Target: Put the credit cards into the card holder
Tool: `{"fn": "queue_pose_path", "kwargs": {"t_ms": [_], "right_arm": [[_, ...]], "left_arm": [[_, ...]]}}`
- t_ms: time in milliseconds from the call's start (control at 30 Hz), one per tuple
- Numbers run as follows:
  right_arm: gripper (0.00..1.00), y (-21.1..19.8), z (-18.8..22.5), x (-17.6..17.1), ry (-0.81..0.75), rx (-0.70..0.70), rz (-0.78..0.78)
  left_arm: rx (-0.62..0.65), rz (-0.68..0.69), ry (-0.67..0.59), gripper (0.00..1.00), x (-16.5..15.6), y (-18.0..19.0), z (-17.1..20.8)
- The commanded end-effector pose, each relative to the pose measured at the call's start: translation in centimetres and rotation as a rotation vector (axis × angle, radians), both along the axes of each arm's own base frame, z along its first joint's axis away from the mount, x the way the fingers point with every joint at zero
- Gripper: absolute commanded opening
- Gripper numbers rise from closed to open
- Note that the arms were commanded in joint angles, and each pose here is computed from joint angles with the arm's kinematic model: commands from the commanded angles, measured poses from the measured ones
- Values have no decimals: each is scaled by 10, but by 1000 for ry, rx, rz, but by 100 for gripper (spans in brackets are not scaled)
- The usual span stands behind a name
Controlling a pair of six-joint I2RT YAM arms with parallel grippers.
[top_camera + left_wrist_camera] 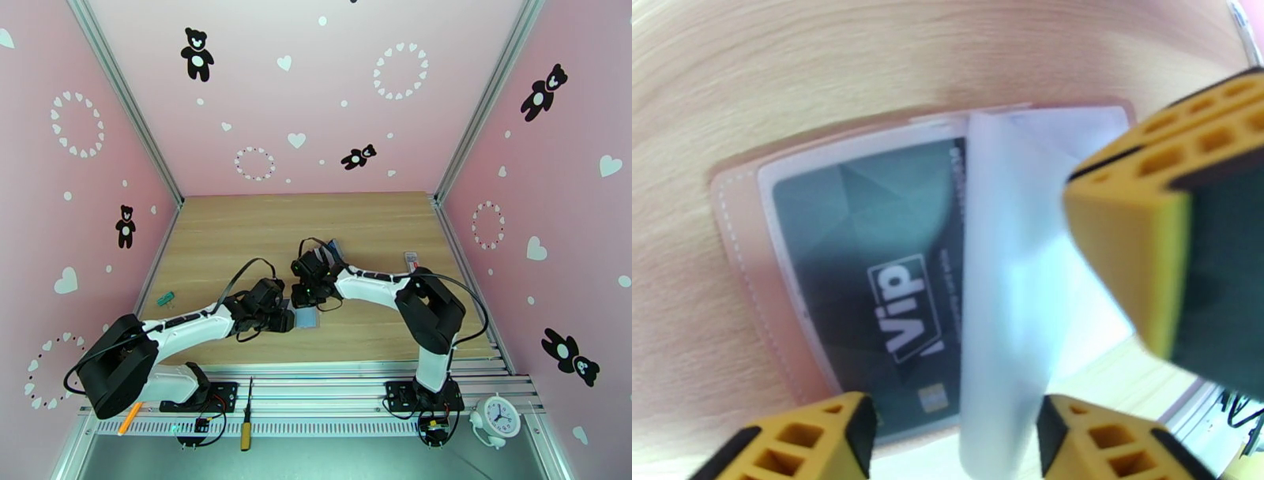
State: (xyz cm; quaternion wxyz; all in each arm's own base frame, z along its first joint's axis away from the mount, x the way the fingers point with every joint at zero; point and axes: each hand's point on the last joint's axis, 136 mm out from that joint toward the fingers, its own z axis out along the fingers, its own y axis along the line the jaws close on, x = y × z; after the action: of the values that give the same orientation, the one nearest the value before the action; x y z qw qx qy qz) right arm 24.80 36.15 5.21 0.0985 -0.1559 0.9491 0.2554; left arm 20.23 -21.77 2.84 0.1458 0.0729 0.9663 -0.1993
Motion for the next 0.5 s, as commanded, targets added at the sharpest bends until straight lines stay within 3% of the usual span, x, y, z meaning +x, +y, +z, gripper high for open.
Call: {"fn": "queue_pose_path", "kwargs": {"t_ms": [0, 233, 467], "right_arm": [[9, -5, 26, 4, -49, 9, -5], [26, -24, 39, 5, -73, 15, -36], [30, -28, 35, 2, -64, 13, -41]], "left_arm": [[42, 5, 12, 53, 0, 6, -3], [43, 5, 2, 44, 3, 5, 1], [53, 12, -18, 32, 11, 3, 8]]}}
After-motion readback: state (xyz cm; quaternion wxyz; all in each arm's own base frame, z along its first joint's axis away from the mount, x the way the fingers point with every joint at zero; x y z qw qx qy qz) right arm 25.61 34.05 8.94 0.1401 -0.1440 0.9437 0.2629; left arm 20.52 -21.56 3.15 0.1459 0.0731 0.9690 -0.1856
